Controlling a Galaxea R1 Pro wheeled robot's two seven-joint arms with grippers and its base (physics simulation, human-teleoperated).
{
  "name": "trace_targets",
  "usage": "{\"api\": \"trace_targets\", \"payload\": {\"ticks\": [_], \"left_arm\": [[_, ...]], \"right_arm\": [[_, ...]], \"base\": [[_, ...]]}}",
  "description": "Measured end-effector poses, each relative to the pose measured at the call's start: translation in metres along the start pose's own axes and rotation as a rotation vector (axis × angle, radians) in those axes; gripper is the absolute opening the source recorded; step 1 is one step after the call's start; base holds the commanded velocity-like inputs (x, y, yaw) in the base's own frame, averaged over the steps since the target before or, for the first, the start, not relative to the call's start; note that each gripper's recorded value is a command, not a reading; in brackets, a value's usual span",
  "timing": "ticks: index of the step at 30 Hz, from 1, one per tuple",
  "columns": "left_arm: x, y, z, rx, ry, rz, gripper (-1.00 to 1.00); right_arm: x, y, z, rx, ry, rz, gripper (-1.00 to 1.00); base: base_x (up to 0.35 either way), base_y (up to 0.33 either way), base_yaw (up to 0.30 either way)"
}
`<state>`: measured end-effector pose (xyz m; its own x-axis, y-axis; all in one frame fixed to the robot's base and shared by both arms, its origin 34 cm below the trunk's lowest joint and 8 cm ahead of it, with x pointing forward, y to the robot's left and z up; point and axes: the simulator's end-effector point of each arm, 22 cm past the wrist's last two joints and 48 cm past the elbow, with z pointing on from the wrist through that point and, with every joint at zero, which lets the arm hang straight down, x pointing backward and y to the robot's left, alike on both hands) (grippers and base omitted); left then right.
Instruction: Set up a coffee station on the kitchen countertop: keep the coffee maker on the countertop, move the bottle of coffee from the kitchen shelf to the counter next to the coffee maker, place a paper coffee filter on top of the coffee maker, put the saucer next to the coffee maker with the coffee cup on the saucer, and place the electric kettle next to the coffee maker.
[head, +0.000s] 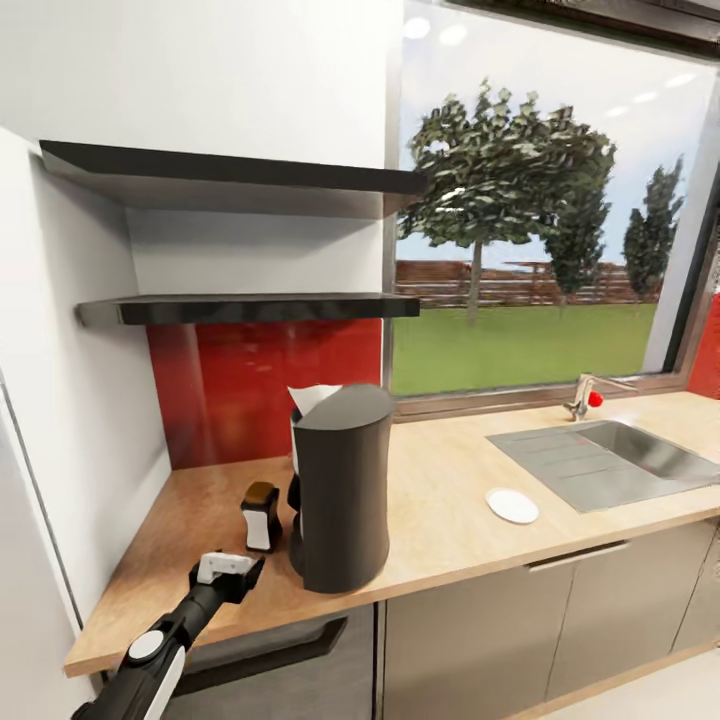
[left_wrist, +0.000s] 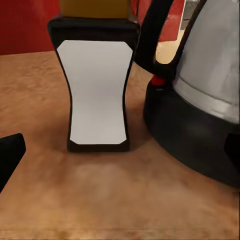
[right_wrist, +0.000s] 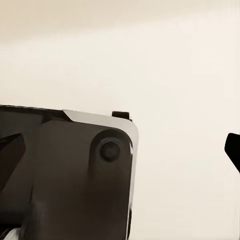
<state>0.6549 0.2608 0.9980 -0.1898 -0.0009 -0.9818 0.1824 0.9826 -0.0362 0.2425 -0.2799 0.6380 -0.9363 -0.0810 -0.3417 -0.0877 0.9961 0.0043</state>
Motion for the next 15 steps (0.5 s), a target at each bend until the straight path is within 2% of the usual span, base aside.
{"api": "trace_targets", "payload": {"ticks": [6,9,12,13,15], "left_arm": [[-0.008,-0.007,-0.001,0.016,-0.054,0.012,1.00],[0.005,-0.015,-0.009,0.026,-0.060,0.012,1.00],[0.021,-0.020,-0.024,0.030,-0.072,0.019,1.00],[0.035,-0.024,-0.036,0.032,-0.079,0.026,1.00],[0.059,-0.028,-0.052,0.036,-0.054,0.023,1.00]], "right_arm": [[0.000,0.000,0.000,0.000,0.000,0.000,1.00],[0.000,0.000,0.000,0.000,-0.001,0.002,1.00],[-0.001,0.001,0.000,0.000,-0.003,0.004,1.00],[-0.001,0.002,0.000,-0.001,-0.006,0.005,1.00],[-0.003,0.002,0.000,-0.002,-0.009,0.006,1.00]], "base": [[-0.313,-0.108,0.000],[-0.214,-0.043,0.000],[-0.070,-0.012,0.000],[-0.015,-0.003,0.000],[-0.007,-0.001,0.000]]}}
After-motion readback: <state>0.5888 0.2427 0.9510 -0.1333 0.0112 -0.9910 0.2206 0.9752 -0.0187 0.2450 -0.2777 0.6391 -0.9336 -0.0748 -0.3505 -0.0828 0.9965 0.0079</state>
